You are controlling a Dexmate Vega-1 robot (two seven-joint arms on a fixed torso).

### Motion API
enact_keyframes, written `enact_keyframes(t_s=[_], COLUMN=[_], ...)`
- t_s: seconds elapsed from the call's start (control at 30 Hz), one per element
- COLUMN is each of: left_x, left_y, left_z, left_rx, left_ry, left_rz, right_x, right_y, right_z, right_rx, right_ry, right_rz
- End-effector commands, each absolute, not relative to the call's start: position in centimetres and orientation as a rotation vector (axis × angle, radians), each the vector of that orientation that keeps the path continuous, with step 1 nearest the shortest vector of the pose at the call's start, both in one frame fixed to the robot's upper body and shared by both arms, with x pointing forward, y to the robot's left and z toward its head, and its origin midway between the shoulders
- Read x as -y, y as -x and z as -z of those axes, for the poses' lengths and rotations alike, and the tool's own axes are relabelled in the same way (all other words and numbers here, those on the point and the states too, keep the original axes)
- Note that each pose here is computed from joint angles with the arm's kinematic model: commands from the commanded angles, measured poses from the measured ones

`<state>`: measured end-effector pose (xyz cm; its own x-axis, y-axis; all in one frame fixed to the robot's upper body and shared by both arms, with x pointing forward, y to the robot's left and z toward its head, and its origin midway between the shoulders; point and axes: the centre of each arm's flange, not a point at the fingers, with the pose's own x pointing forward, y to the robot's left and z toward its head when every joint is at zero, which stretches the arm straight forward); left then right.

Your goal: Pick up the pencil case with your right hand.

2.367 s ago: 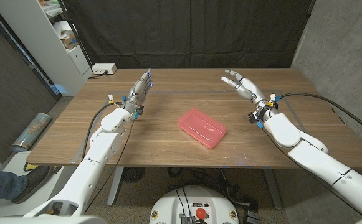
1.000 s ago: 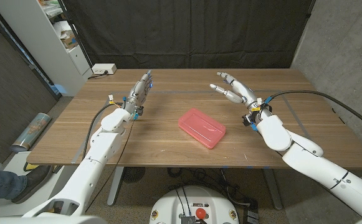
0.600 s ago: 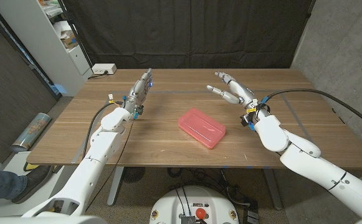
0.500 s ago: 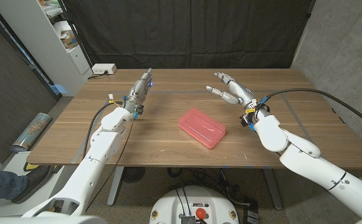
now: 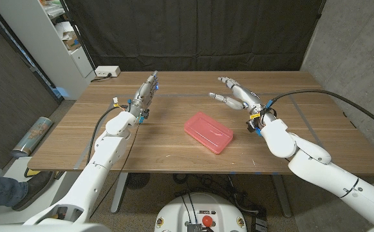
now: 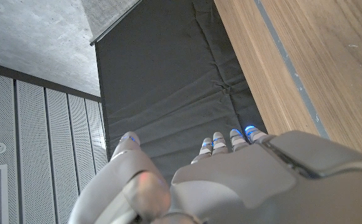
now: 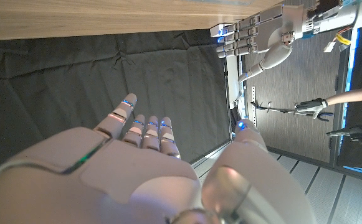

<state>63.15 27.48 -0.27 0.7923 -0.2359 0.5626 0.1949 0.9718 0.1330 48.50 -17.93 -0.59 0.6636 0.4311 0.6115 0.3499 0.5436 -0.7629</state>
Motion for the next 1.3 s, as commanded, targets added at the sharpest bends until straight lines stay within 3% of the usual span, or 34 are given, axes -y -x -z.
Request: enact_keyframes(t_s=[0.03,1.3], left_x=[-27.3,-27.9], left_y=[-63.3,-64.3], left_z=[0.4,-0.1], left_rx=[0.605,0.619], left_ry=[-0.078,-0.061], left_rz=[0.232,0.236], right_x=[17.5,14.9], right_y=[-48.1,-47.2], right_z=[1.1,1.0], right_rx=[0.875,0.842], right_ry=[1.058,1.175], right_rz=[-0.063,-0.074])
